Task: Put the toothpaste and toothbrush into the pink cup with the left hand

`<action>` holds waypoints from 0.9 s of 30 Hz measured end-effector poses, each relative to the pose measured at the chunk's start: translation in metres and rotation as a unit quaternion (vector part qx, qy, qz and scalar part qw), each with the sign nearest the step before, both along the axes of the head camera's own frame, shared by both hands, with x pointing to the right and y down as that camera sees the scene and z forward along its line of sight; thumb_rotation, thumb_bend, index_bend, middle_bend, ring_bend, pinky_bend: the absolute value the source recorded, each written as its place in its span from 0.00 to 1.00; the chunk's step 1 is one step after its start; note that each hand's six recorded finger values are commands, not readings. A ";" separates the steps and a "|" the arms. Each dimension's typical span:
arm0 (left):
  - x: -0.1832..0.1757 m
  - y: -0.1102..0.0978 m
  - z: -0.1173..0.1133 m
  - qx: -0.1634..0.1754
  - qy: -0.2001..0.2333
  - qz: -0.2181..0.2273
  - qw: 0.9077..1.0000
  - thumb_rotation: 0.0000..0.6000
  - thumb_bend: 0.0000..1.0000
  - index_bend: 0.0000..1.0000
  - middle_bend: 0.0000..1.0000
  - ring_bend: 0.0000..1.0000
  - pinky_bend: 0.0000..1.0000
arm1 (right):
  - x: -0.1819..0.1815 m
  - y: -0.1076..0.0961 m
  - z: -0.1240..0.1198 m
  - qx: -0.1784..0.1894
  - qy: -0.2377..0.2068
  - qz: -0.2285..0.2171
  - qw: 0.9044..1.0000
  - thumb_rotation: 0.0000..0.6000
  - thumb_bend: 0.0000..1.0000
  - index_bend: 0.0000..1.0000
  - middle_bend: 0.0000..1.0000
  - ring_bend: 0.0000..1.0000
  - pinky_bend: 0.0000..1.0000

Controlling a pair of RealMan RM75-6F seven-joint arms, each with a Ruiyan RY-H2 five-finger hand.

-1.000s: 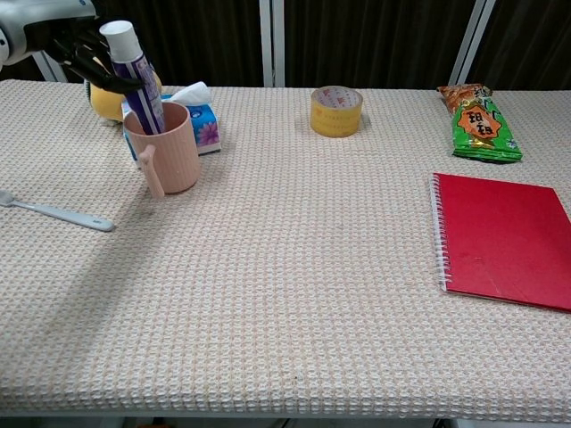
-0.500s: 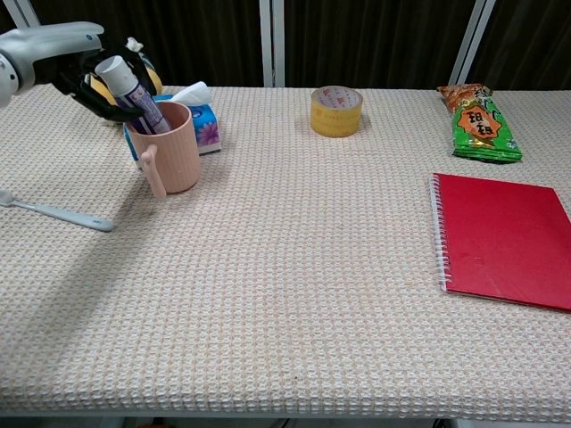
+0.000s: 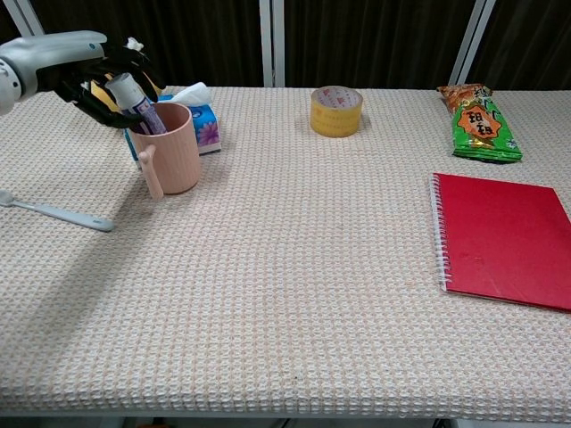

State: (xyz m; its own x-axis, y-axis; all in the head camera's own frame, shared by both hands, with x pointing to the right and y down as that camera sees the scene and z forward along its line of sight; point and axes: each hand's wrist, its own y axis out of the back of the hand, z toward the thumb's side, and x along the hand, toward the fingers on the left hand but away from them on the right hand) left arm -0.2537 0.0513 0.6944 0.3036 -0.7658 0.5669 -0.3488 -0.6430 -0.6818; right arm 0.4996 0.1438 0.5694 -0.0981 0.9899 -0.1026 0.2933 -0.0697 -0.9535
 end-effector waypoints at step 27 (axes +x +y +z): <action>-0.139 0.108 -0.060 0.105 -0.163 -0.014 0.981 1.00 0.32 0.42 0.31 0.21 0.32 | -0.021 -0.001 -0.036 0.050 -0.016 -0.020 0.998 1.00 0.43 0.00 0.00 0.00 0.00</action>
